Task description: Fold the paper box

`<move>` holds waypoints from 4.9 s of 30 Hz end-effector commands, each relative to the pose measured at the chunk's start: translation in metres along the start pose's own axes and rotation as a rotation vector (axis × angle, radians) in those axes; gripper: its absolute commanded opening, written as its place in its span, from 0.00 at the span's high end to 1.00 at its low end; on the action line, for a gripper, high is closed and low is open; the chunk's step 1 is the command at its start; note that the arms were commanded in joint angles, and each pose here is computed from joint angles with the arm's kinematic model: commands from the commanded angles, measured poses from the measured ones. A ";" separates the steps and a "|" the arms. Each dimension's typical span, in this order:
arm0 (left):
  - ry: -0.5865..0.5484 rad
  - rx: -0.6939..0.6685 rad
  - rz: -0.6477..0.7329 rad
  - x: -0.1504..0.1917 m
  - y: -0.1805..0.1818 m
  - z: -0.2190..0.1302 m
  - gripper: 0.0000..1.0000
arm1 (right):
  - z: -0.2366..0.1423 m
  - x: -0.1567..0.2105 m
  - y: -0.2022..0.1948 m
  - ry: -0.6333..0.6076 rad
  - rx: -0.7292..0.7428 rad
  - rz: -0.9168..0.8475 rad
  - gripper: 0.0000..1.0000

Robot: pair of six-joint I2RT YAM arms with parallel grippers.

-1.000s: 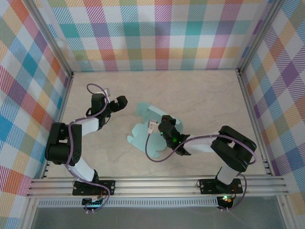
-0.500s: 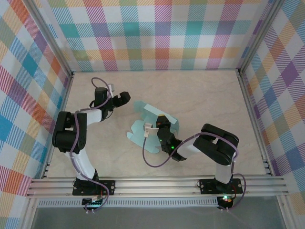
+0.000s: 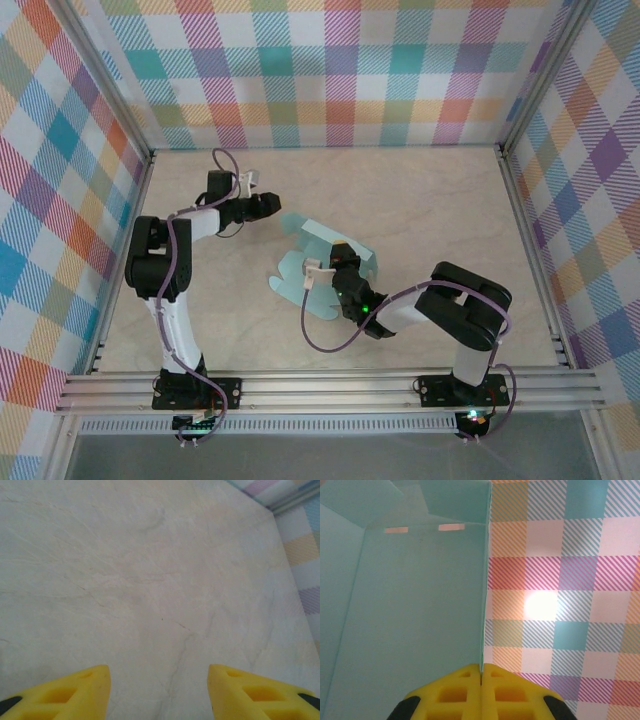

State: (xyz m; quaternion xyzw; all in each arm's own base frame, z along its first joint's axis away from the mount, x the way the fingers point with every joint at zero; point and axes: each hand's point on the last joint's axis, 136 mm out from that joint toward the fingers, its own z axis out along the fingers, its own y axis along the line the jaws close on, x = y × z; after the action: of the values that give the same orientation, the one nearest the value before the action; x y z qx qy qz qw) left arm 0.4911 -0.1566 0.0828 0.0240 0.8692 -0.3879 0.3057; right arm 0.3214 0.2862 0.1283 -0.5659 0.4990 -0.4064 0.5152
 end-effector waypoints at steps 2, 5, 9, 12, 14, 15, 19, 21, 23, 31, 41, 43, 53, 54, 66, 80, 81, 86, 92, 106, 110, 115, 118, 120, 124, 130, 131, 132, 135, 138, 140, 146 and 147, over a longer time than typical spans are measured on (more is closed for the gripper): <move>0.107 0.044 0.083 0.023 -0.018 0.013 0.48 | -0.004 -0.003 0.000 -0.015 -0.029 0.052 1.00; 0.125 0.081 0.123 0.029 -0.030 0.017 0.48 | -0.005 -0.002 0.001 -0.018 -0.045 0.064 1.00; 0.137 0.128 0.169 0.038 -0.044 0.018 0.48 | -0.009 -0.002 0.004 -0.030 -0.080 0.087 1.00; 0.134 0.153 0.188 0.043 -0.050 0.013 0.48 | -0.011 -0.002 0.006 -0.038 -0.097 0.095 1.00; 0.134 0.154 0.195 0.046 -0.053 0.010 0.48 | -0.011 -0.001 0.008 -0.041 -0.100 0.095 1.00; 0.134 0.154 0.199 0.048 -0.054 0.008 0.48 | -0.011 -0.002 0.008 -0.043 -0.101 0.098 1.00; 0.126 0.152 0.190 0.058 -0.057 0.000 0.48 | -0.012 -0.002 0.013 -0.046 -0.130 0.107 1.00; 0.108 0.143 0.177 0.063 -0.058 -0.006 0.49 | -0.013 -0.004 0.014 -0.054 -0.146 0.117 1.00; 0.083 0.129 0.163 0.068 -0.057 -0.013 0.50 | -0.013 -0.005 0.016 -0.061 -0.168 0.123 1.00; -0.001 0.048 0.153 0.075 -0.058 -0.041 0.50 | -0.012 -0.012 0.022 -0.096 -0.226 0.140 1.00; 0.048 0.045 0.102 0.060 -0.061 -0.031 0.49 | -0.010 -0.004 0.036 -0.059 -0.312 0.184 1.00; 0.070 0.058 0.103 0.065 -0.065 -0.027 0.50 | -0.012 -0.003 0.036 -0.056 -0.322 0.192 1.00; 0.068 0.133 0.194 0.097 -0.078 -0.038 0.58 | -0.010 0.003 0.036 -0.048 -0.318 0.176 1.00; 0.064 0.149 0.201 0.098 -0.081 -0.040 0.60 | -0.010 0.004 0.036 -0.047 -0.319 0.172 1.00; -0.002 0.314 0.228 0.108 -0.105 -0.053 0.48 | -0.008 0.002 0.036 -0.041 -0.329 0.171 1.00; 0.075 0.381 0.256 0.133 -0.102 -0.048 0.48 | -0.007 0.004 0.035 -0.033 -0.331 0.173 1.00; 0.071 0.381 0.257 0.132 -0.102 -0.047 0.48 | -0.007 0.005 0.036 -0.032 -0.334 0.171 1.00; 0.025 0.359 0.305 0.121 -0.110 -0.058 0.37 | -0.010 0.010 0.038 -0.020 -0.341 0.176 1.00; 0.044 0.368 0.293 0.118 -0.100 -0.054 0.36 | -0.010 0.011 0.038 -0.017 -0.341 0.180 1.00; 0.069 0.372 0.295 0.114 -0.088 -0.041 0.21 | -0.012 0.013 0.039 -0.010 -0.347 0.176 1.00; 0.002 0.322 0.296 0.099 -0.082 -0.045 0.05 | -0.011 0.012 0.040 -0.009 -0.349 0.175 1.00; 0.008 0.334 0.281 0.095 -0.078 -0.046 0.07 | -0.010 0.012 0.039 -0.009 -0.347 0.176 1.00; 0.059 0.422 0.257 0.102 -0.087 -0.042 0.11 | -0.010 0.012 0.041 -0.008 -0.351 0.172 1.00; 0.086 0.444 0.255 0.108 -0.090 -0.039 0.11 | -0.009 0.012 0.040 -0.008 -0.349 0.173 1.00; 0.161 0.500 0.252 0.120 -0.099 -0.033 0.11 | -0.011 0.013 0.037 -0.007 -0.346 0.171 1.00; 0.168 0.500 0.277 0.123 -0.107 -0.032 0.22 | -0.016 0.022 0.034 -0.003 -0.344 0.176 1.00; 0.166 0.495 0.282 0.124 -0.107 -0.034 0.24 | -0.017 0.023 0.033 -0.002 -0.342 0.178 1.00; 0.167 0.493 0.285 0.125 -0.108 -0.036 0.25 | -0.017 0.023 0.033 0.000 -0.343 0.180 1.00; 0.171 0.492 0.295 0.131 -0.111 -0.044 0.29 | -0.016 0.025 0.033 0.012 -0.336 0.166 1.00; 0.171 0.489 0.298 0.136 -0.112 -0.048 0.29 | -0.015 0.026 0.036 0.021 -0.344 0.163 1.00; 0.168 0.485 0.299 0.138 -0.112 -0.050 0.29 | -0.013 0.025 0.039 0.023 -0.349 0.160 1.00; 0.160 0.470 0.287 0.142 -0.110 -0.053 0.31 | -0.011 0.024 0.039 0.025 -0.350 0.152 1.00; 0.162 0.468 0.283 0.143 -0.109 -0.052 0.35 | -0.010 0.023 0.038 0.024 -0.349 0.153 1.00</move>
State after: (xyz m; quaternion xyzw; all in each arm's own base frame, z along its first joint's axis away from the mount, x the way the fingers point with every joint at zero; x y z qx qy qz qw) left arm 0.3217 -0.2231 0.0964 0.2325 0.7747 -0.5268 0.2614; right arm 0.3089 0.2697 0.1028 -0.5883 0.6085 -0.2684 0.4600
